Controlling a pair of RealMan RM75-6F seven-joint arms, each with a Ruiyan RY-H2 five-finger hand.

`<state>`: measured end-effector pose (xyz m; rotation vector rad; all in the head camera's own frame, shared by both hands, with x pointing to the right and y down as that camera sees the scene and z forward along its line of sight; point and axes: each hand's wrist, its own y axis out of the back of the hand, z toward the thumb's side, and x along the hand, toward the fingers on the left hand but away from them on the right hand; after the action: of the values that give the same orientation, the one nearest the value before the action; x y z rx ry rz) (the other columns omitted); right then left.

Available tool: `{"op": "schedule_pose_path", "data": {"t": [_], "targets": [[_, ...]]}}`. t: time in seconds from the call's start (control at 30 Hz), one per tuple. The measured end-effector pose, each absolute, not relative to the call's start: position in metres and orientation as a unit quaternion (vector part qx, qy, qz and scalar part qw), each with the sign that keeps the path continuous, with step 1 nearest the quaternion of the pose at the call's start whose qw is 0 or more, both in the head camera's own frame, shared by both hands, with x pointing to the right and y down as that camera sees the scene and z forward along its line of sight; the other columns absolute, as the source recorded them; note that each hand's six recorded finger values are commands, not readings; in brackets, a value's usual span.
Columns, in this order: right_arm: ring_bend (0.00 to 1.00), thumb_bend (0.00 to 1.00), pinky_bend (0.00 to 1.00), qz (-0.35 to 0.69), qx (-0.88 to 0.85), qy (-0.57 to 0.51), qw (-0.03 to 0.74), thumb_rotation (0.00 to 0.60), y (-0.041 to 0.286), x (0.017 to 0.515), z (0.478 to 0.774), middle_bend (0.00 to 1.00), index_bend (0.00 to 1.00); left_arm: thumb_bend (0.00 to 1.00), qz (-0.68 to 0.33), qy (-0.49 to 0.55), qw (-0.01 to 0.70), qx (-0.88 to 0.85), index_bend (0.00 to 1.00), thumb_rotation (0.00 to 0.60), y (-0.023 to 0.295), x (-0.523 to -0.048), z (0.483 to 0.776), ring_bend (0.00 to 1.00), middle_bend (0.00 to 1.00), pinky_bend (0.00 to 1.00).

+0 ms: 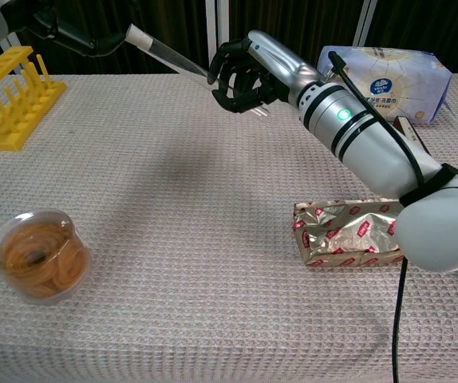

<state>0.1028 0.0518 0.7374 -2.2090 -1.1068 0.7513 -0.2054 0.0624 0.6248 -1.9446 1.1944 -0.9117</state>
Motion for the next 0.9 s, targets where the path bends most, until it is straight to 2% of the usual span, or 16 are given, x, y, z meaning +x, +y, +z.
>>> {"op": "schedule_pose_path", "data": {"t": [0.43,0.53,0.7,0.73,0.8,0.9], "targets": [[0.49,0.55,0.45,0.387,-0.783,-0.296,0.388,0.6,0.047,0.116,0.766,0.67,0.78,0.28,-0.388,0.459,0.354,-0.717,0.22,0.6,0.058,-0.243,0.618,0.11,0.18,0.13],[0.42,0.49,0.39,0.409,-0.773,-0.269,0.404,0.6,0.048,0.11,0.778,0.56,0.65,0.28,-0.402,0.459,0.356,-0.708,0.22,0.6,0.058,-0.252,0.619,0.1,0.18,0.13],[0.2,0.44,0.29,0.428,-0.769,-0.241,0.409,0.6,0.055,0.099,0.79,0.33,0.28,0.27,-0.414,0.459,0.366,-0.696,0.22,0.6,0.06,-0.26,0.618,0.11,0.18,0.13],[0.18,0.43,0.27,0.431,-0.767,-0.237,0.412,0.6,0.056,0.099,0.79,0.31,0.23,0.27,-0.416,0.46,0.367,-0.694,0.22,0.6,0.06,-0.262,0.618,0.11,0.18,0.13],[0.15,0.43,0.26,0.432,-0.767,-0.235,0.412,0.6,0.057,0.1,0.79,0.27,0.16,0.27,-0.418,0.463,0.366,-0.691,0.22,0.6,0.06,-0.266,0.617,0.1,0.18,0.13],[0.15,0.42,0.25,0.429,-0.767,-0.239,0.413,0.6,0.056,0.104,0.785,0.25,0.13,0.26,-0.422,0.463,0.368,-0.687,0.22,0.6,0.06,-0.272,0.615,0.11,0.18,0.13]]}}
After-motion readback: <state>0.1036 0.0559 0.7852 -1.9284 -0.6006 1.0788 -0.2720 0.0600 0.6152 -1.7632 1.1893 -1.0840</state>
